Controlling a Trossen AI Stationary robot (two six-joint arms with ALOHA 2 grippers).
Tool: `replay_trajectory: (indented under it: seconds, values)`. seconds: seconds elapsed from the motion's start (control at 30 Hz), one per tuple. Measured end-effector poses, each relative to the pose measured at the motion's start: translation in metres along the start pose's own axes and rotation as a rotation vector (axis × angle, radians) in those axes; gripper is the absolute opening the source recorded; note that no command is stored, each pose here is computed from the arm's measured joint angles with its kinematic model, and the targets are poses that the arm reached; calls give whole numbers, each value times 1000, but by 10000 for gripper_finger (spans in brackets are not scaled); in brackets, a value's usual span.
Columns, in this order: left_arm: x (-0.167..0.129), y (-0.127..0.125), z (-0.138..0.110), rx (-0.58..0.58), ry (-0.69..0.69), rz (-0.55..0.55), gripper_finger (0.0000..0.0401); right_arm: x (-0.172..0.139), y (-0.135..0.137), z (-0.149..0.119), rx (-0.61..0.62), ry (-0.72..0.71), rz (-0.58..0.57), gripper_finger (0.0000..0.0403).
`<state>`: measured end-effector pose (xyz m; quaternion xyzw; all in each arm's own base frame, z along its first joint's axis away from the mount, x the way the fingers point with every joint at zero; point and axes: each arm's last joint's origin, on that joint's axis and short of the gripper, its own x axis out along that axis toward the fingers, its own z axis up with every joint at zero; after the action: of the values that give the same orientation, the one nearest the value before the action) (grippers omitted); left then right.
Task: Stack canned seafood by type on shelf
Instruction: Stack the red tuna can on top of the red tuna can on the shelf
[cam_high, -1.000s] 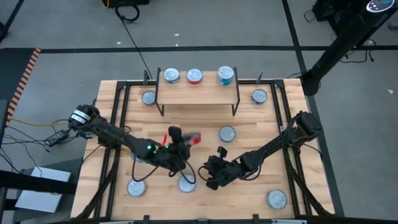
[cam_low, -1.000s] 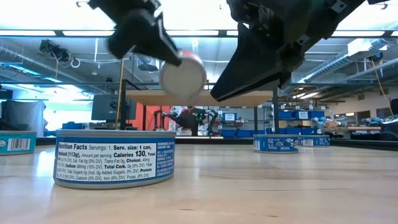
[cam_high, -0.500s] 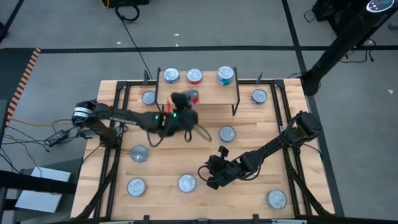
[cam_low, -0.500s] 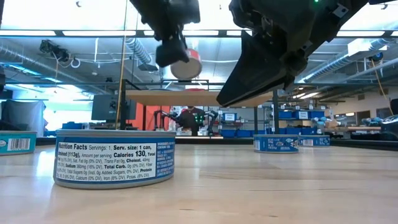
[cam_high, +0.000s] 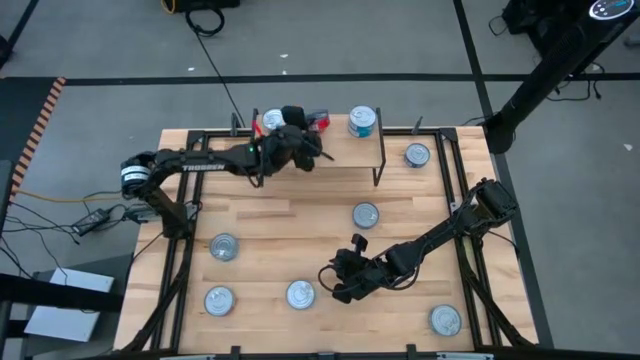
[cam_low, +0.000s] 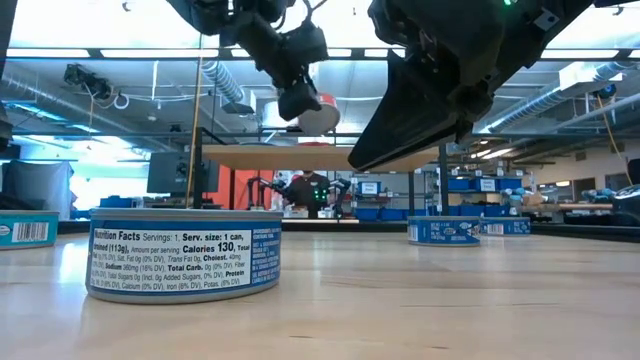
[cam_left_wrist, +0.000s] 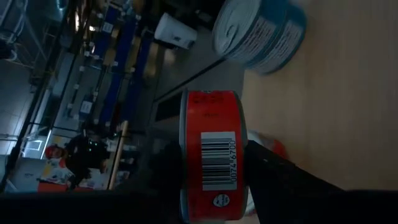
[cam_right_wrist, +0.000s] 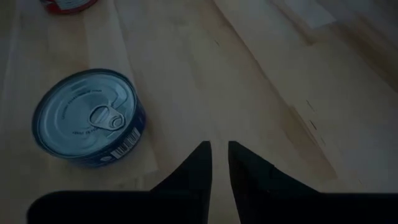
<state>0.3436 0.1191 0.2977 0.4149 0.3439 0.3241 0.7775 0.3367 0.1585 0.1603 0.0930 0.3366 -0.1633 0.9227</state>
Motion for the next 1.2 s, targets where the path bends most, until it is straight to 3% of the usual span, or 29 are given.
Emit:
replay_trajectory:
  seconds: [0.3, 0.57, 0.87, 1.2]
  values:
    - [26, 1, -20, 53, 21, -49, 150, 0, 0, 0, -15, -3, -6, 65]
    - [45, -7, -26, 90, 47, -17, 150, 0, 0, 1, -11, -7, -4, 65]
    - [46, -9, -27, 87, 97, 11, 226, 0, 0, 1, -10, -7, -4, 65]
    - [45, -14, -30, 122, 151, -15, 235, 0, 0, 1, -10, -7, -4, 65]
